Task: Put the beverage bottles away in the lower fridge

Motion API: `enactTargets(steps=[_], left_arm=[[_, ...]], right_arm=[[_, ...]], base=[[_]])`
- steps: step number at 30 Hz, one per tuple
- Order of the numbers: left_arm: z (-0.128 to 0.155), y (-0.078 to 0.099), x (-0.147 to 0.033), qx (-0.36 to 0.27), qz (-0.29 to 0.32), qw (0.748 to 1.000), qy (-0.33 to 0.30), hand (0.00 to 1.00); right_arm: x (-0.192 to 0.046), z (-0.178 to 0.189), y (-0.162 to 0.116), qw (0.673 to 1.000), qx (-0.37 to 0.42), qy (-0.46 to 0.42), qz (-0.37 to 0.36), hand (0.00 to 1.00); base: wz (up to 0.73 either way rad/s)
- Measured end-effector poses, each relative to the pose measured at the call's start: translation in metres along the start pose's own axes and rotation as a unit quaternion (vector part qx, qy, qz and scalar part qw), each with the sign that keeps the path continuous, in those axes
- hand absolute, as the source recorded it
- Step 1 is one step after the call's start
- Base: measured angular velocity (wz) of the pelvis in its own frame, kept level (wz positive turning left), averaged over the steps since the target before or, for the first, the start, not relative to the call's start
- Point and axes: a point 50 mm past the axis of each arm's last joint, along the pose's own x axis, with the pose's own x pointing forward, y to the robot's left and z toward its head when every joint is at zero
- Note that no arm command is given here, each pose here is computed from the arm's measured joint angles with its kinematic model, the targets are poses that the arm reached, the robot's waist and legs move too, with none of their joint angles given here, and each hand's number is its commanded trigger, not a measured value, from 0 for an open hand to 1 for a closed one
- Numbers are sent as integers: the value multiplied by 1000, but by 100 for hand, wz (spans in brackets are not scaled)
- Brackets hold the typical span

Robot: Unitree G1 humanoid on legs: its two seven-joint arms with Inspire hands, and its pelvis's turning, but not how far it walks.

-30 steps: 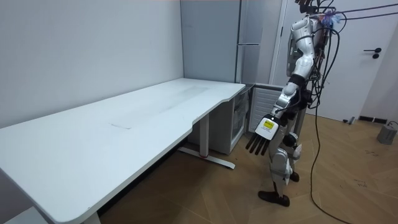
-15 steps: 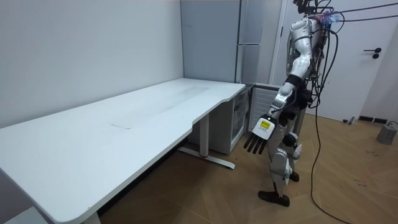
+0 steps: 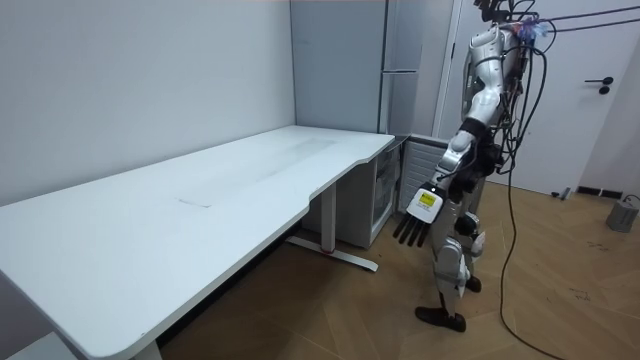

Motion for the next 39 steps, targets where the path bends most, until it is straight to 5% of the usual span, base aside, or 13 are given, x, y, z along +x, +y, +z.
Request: enactTargets(steps=[6, 11, 15, 18, 19, 25, 30, 39], left_arm=[[4, -10, 2, 16, -12, 1000, -7, 0], [8, -55, 2, 55, -78, 995, -23, 0], [14, -68, 4, 69, -95, 993, -25, 0], [19, -79, 5, 95, -110, 989, -22, 0], [22, -84, 5, 102, -118, 987, -22, 0], [37, -89, 7, 102, -122, 987, -36, 0], [29, -84, 6, 90, -117, 989, -22, 0], [15, -78, 4, 53, -105, 993, -10, 0]], right_arm=[[-6, -57, 47, 994, -6, 2, 106, 0], [-30, -96, 120, 969, 42, 0, 241, 0], [-51, -106, 163, 948, 25, -6, 317, 0], [-86, -107, 212, 899, -27, -18, 438, 0], [-110, -110, 241, 856, -62, -14, 514, 0], [-165, -137, 291, 715, -188, 27, 673, 0], [-151, -139, 281, 702, -248, 38, 666, 0], [-71, -151, 188, 808, -310, 96, 492, 0]], base=[[-2], [-6], [-10], [-10], [0], [13], [23], [8]])
